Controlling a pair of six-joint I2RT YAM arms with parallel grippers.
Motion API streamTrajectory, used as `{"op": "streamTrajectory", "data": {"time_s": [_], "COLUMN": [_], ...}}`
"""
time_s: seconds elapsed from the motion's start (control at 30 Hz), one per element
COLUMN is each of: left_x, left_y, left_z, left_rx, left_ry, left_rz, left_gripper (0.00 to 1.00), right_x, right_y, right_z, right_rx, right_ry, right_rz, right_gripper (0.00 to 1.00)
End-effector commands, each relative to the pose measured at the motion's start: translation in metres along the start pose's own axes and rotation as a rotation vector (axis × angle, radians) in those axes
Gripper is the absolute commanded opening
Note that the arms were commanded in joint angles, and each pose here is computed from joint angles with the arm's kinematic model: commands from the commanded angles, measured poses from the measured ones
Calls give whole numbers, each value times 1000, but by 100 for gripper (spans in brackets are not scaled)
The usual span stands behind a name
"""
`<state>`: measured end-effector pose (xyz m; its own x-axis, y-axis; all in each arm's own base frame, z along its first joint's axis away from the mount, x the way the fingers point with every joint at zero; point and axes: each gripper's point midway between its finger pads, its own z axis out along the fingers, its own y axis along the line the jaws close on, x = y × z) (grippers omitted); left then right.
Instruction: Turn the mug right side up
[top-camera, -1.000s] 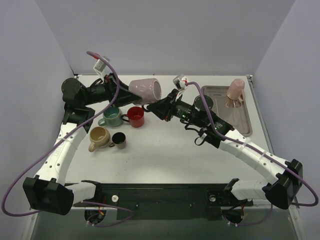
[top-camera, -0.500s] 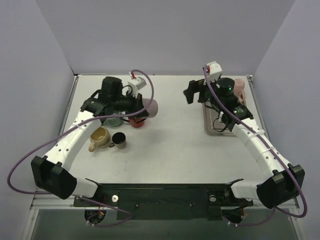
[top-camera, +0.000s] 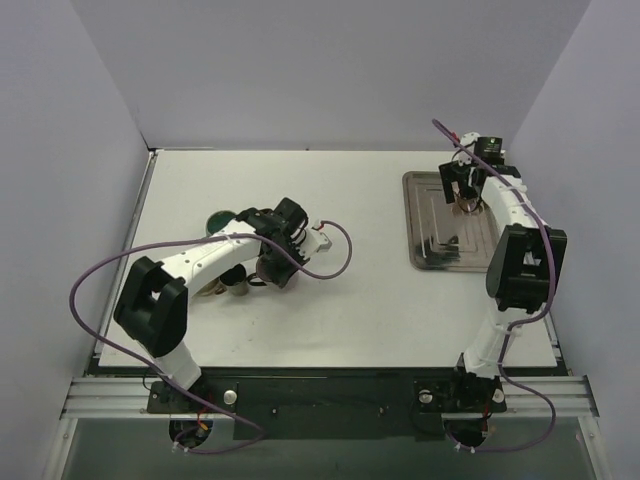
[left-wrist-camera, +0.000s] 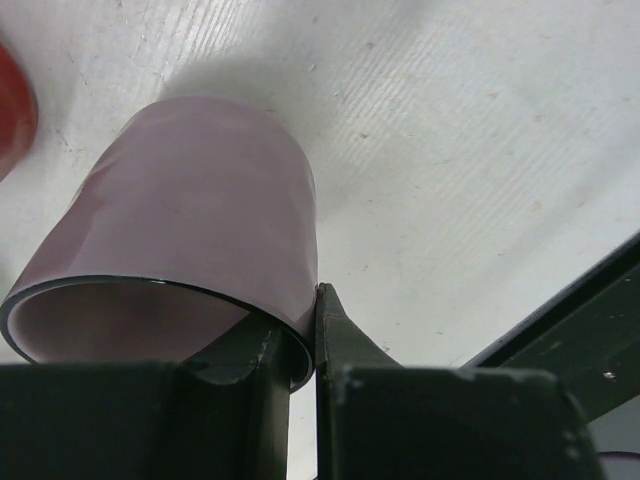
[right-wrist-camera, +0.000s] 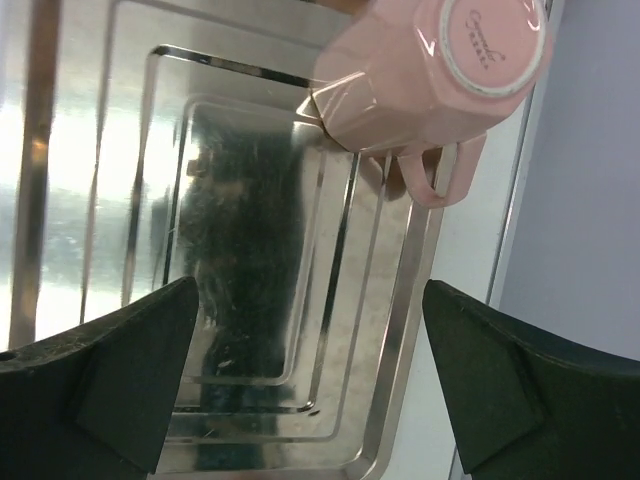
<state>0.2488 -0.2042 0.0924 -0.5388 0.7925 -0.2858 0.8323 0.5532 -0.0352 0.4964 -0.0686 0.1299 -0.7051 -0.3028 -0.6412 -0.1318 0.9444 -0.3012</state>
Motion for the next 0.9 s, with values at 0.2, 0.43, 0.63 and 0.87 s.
{"op": "streamTrajectory", "data": {"time_s": [0.2, 0.43, 0.63, 0.87], "left_x": [-2, -7, -21, -26], "left_y": [10, -9, -20, -15], "left_z": [22, 2, -34, -44], "left_rx": [20, 109, 145, 106], "left_ry": [61, 15, -68, -95], "left_rz": [79, 120, 148, 147], "left_gripper": [19, 64, 77, 77], "right_x": [-5, 12, 34, 29], "right_y": [-40, -53, -55, -65], "right_z": [39, 74, 88, 99], "right_rx": [-70, -70, -89, -50], "right_ry": [31, 79, 162, 162], "right_rz": [50, 21, -73, -91], "right_gripper": [86, 85, 81, 44]}}
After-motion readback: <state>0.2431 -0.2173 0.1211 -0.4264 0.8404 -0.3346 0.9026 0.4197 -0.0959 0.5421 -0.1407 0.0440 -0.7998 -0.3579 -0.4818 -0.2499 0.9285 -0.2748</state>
